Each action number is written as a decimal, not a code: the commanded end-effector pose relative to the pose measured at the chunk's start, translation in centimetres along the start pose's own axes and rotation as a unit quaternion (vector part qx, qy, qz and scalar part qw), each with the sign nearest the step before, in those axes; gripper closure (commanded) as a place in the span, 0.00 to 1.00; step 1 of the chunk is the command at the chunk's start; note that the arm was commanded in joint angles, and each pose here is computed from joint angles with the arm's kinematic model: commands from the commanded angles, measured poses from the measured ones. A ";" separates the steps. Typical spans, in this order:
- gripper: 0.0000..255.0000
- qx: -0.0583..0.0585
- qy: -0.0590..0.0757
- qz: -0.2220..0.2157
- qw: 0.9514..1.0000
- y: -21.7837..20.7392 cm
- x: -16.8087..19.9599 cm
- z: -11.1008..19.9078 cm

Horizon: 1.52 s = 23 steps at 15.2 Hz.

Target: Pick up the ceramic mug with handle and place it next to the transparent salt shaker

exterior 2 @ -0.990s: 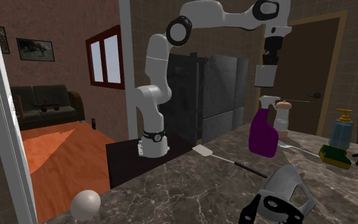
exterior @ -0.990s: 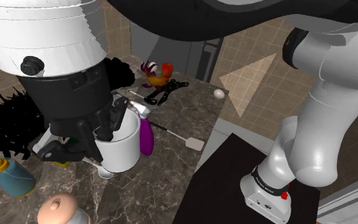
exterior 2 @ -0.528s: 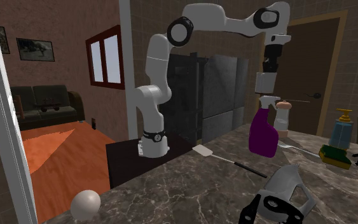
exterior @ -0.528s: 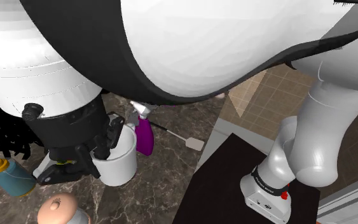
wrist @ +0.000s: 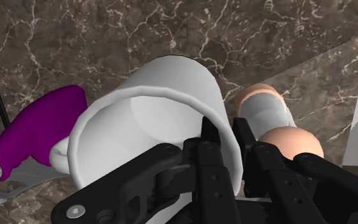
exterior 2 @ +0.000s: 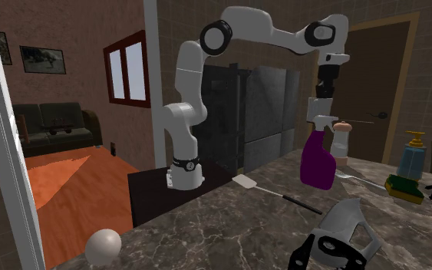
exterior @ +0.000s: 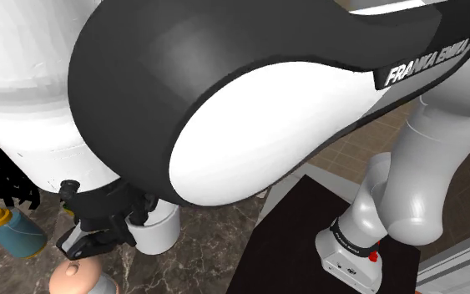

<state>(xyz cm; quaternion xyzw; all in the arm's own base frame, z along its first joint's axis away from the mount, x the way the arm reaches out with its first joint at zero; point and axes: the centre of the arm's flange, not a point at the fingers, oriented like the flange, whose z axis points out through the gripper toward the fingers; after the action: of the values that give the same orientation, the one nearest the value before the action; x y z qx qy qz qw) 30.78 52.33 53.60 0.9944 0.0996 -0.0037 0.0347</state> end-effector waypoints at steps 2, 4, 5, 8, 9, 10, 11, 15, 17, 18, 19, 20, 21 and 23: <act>1.00 0.000 0.000 0.000 1.000 -0.2 -0.1 1.6; 1.00 0.000 0.000 0.000 1.000 -0.3 -0.1 2.6; 1.00 0.000 0.000 0.000 1.000 -0.3 -0.1 3.1; 1.00 0.000 0.000 0.000 1.000 -0.4 -0.1 4.7; 1.00 0.000 0.000 0.000 1.000 -0.4 0.0 5.2; 1.00 0.000 0.000 0.000 1.000 -0.5 0.0 5.8; 1.00 0.000 0.000 0.000 1.000 -0.5 0.0 6.3; 1.00 0.000 0.000 0.000 1.000 -0.7 0.0 8.4; 1.00 0.000 0.000 0.000 1.000 -0.7 0.0 9.5; 1.00 0.000 0.000 0.000 1.000 -0.8 0.0 10.0; 1.00 0.000 0.000 0.000 1.000 -0.8 0.0 10.5; 1.00 0.000 0.000 0.000 1.000 -0.8 0.0 11.0; 1.00 0.000 0.000 0.000 1.000 -0.9 0.0 11.6; 1.00 0.000 0.000 0.000 1.000 -1.0 0.1 12.6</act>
<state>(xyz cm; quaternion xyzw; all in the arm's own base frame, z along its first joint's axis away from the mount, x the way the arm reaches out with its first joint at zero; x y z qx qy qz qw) 30.73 52.43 41.44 0.9944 0.0994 -0.0037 0.0347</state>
